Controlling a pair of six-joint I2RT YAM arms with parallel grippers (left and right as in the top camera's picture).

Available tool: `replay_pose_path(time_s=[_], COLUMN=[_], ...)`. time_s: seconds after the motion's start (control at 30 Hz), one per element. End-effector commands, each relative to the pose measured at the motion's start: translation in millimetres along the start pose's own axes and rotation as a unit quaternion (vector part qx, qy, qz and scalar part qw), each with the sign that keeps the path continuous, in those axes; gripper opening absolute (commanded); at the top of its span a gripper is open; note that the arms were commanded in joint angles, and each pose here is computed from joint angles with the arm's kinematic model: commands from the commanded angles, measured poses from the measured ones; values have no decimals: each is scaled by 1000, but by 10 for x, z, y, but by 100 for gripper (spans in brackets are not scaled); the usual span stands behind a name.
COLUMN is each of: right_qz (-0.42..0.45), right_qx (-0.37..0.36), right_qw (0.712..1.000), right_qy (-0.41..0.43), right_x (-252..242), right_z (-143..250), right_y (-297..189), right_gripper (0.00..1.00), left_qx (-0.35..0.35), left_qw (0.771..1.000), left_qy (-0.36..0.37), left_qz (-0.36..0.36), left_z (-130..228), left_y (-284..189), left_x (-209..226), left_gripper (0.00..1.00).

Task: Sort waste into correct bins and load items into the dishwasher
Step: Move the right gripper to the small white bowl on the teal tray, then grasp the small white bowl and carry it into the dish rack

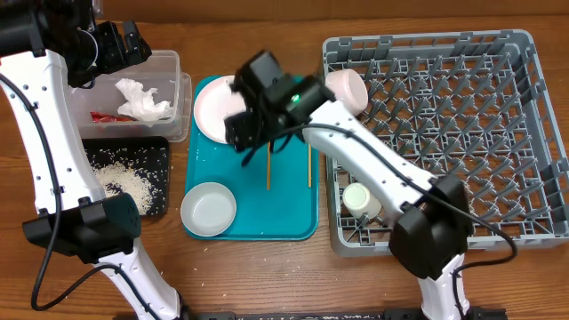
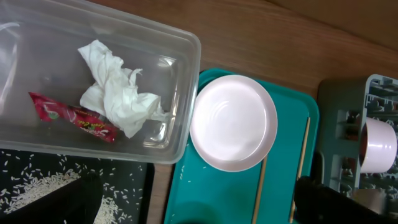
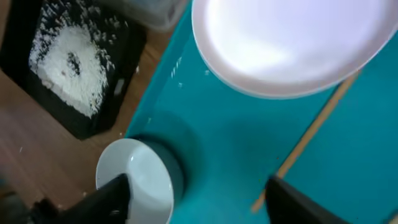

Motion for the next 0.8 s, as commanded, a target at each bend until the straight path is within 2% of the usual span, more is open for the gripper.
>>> replay_pose_path(time_s=[0.0,0.2,0.3,0.4,0.5,0.57,0.77], right_qz=[-5,58,72,68,68,67,82], right_qx=[66,83,93,109,109,108,102], right_qw=[994,991,989,987,986,987,986], right_qy=[90,84,89,97,102,102,99], right_x=[105,389,389,352,333,338,341], right_z=[350,587,644,697,686,677,587], right_y=[465,723,828,940,945,937,768], right_gripper=[62,58,50,37,13,6,4], left_qx=[-3,-3,-3,-3,-3,-3,-3], left_qw=[1000,1000,1000,1000,1000,1000,1000], left_qy=[-5,-5,-5,-5,-5,-5,-5], left_qz=[0,0,0,0,0,0,0], left_z=[11,11,11,11,11,11,11], left_y=[-33,-33,-33,-33,-33,-33,-33], left_x=[-14,-14,-14,-14,-14,-14,-14], left_gripper=[100,100,100,100,100,100,100])
Point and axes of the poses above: each gripper's point midway between its finger pads, its own y axis out along the fingers, its own x axis along the line the jaws close on, z = x × y, the point moved 8 cm from there along -y, back along the fingers, and after that the axes turned 13 degrees about -y, right-handed, at the moved point
